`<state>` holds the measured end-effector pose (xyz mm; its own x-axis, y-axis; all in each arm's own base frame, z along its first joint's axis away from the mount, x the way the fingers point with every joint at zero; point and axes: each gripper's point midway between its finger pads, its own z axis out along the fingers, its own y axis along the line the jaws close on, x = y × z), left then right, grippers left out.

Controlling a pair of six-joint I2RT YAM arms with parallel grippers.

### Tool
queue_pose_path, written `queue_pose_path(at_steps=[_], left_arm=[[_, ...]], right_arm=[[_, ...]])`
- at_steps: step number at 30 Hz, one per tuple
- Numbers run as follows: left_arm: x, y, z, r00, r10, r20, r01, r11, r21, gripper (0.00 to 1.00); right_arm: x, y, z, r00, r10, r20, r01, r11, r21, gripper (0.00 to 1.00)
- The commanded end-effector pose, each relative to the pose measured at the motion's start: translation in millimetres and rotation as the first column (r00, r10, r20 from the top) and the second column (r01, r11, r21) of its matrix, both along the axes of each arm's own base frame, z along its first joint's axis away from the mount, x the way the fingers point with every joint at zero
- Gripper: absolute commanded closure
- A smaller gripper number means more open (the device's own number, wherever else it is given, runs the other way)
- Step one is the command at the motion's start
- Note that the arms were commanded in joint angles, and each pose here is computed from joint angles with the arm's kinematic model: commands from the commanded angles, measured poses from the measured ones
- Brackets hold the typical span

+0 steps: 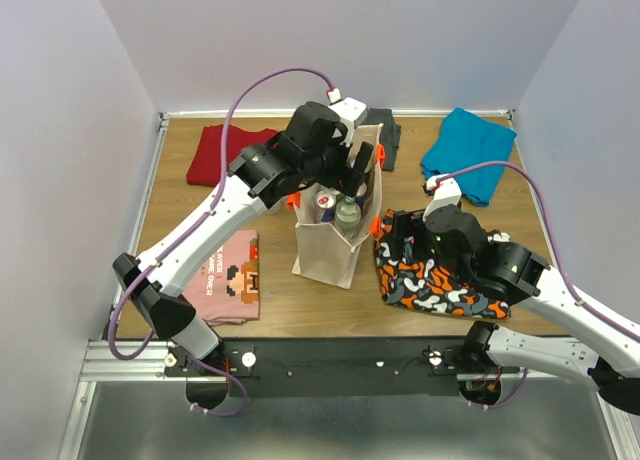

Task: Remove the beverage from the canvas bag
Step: Take out the drink from the canvas bag.

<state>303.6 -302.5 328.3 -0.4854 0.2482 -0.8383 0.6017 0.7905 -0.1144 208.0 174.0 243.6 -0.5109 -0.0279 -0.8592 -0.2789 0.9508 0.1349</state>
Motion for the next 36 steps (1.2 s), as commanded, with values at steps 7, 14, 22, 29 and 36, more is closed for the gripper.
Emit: queue_pose_path(at_steps=[7, 14, 22, 29, 36], left_arm=[[-3, -2, -35, 0.996, 0.075, -0.049, -0.072, 0.996, 0.058, 0.01], [0, 5, -48, 0.99, 0.136, -0.049, -0.132, 0.988, 0.077, 0.01], [6, 9, -18, 0.982, 0.189, 0.024, -0.188, 0.982, -0.034, 0.01], [6, -6, -25, 0.991, 0.135, -0.018, -0.135, 0.991, -0.01, 0.01], [5, -2, -25, 0.992, 0.127, 0.001, -0.127, 0.992, -0.003, 0.01]], right_arm=[[6, -38, 18, 0.979, -0.19, 0.069, 0.191, 0.982, 0.002, 0.0], [15, -75, 61, 0.903, -0.375, 0.209, 0.364, 0.927, 0.088, 0.0], [18, -90, 62, 0.853, -0.47, 0.226, 0.457, 0.883, 0.111, 0.0], [29, -80, 46, 0.859, -0.455, 0.233, 0.464, 0.886, 0.02, 0.0], [71, -89, 34, 0.875, -0.459, 0.156, 0.463, 0.886, 0.012, 0.0]])
